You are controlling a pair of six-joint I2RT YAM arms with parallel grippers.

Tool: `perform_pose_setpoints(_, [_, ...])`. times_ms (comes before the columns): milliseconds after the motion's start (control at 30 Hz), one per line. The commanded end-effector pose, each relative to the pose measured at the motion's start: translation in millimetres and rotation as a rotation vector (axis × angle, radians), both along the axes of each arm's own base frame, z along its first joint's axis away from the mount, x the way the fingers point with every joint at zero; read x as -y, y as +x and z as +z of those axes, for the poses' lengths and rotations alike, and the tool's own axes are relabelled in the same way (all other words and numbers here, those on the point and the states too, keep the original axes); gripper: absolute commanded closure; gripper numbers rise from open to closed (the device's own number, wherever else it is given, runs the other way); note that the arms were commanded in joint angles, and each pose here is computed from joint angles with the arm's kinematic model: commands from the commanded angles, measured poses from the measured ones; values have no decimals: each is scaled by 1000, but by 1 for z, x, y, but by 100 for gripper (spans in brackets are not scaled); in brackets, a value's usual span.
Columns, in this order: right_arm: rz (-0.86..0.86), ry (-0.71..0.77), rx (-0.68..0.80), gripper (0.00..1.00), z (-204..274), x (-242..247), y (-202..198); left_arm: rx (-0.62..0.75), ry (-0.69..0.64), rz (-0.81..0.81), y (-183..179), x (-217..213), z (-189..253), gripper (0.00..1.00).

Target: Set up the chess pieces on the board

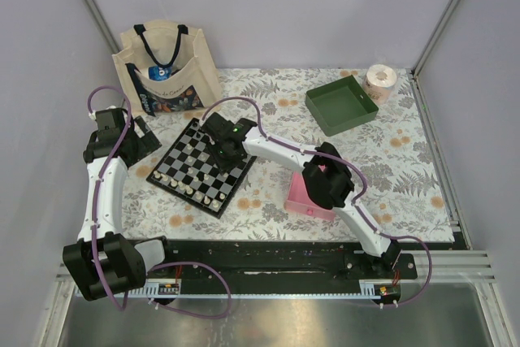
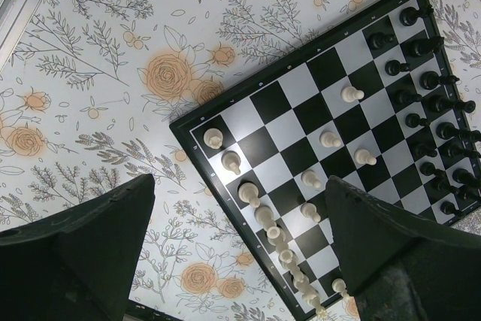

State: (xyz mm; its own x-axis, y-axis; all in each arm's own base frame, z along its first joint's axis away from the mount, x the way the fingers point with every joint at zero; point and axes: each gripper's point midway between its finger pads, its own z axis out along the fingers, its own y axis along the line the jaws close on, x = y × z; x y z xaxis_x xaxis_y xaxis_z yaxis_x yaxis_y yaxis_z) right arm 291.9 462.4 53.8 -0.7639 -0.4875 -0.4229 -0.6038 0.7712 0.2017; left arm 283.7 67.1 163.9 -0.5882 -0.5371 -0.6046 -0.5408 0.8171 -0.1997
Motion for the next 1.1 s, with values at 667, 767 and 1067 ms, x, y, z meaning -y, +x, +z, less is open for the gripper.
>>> perform_pose_setpoints(667, [17,23,12,67,7,-9,1,50,12,-12,11,-3,15,1])
perform_pose_setpoints(767, [18,22,10,67,6,-9,2,54,12,-13,11,-2,16,1])
perform_pose_setpoints(1067, [26,19,2,68,3,-11,0,50,8,-15,11,-2,14,1])
